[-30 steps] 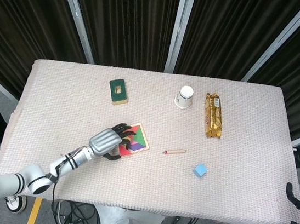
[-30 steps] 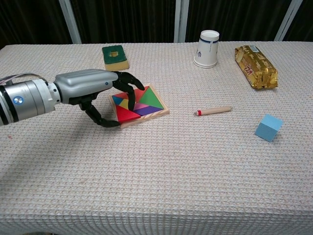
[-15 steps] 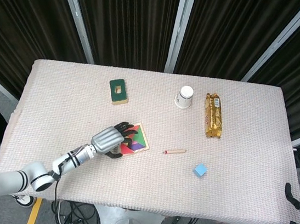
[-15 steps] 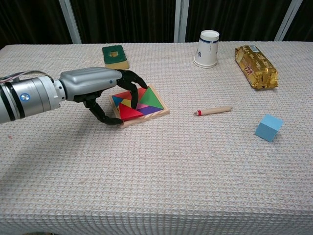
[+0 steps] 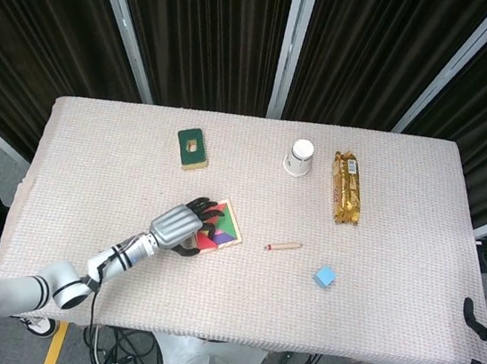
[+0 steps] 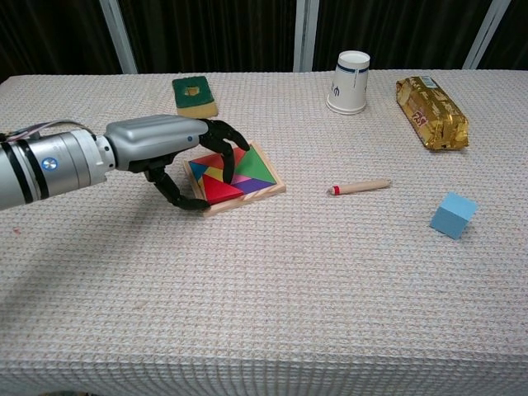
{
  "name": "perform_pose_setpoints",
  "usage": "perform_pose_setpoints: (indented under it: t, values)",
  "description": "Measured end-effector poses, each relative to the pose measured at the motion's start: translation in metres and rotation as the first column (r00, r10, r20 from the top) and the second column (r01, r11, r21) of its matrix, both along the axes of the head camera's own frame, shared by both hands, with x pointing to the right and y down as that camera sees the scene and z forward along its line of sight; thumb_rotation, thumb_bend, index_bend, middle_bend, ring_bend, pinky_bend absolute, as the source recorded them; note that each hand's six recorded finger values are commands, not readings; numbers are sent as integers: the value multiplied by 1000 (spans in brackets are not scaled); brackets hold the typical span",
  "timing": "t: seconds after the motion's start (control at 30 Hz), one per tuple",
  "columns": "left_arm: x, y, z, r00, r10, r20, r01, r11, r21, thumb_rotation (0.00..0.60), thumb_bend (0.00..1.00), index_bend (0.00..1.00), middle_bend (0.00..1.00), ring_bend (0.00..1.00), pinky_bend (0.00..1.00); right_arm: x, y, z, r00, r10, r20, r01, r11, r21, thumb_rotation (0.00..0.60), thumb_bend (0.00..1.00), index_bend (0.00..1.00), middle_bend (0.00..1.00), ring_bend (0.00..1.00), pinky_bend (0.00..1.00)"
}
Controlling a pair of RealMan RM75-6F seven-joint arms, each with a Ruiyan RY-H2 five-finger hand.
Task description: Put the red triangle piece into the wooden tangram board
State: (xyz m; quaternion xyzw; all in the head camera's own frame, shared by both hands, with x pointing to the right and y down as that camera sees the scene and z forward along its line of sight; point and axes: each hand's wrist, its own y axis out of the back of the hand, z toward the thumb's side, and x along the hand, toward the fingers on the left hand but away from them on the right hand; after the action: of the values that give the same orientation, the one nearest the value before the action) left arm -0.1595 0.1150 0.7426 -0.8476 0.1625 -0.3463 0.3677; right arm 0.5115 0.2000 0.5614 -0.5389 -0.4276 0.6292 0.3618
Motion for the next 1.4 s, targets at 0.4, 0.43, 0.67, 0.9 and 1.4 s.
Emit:
perform_pose_setpoints:
  t: [0.4,0.43,0.67,0.9,1.4]
  values:
    - [-1,0,1,1000,-9,-1,9,1000,-9,600,268,392,107,0,4,0,0,0,1000,0,0,0,1000,0,600,365,0,0,0,0]
    - [-1,0,1,1000,-8,-1,8,1000,-8,600,269,389,107,0,4,0,0,0,1000,0,0,0,1000,0,600,364,0,0,0,0]
    - [-1,0,0,1000,-8,-3,8,1000,-9,600,268,385,107,0,4,0,0,-1,1000,0,-1,0,1000,1,600,365,0,0,0,0]
    - [-2,-7,-9,1000,-17,-15,17,1000,7,600,268,383,107,0,4,0,-1,-3,1000,-2,0,2,1000,9,600,365,0,0,0,0]
    - [4,-22,-11,999,-41,2,41,999,8,600,267,385,107,0,4,5,0,-4,1000,10,2,-10,1000,11,600,365,0,0,0,0]
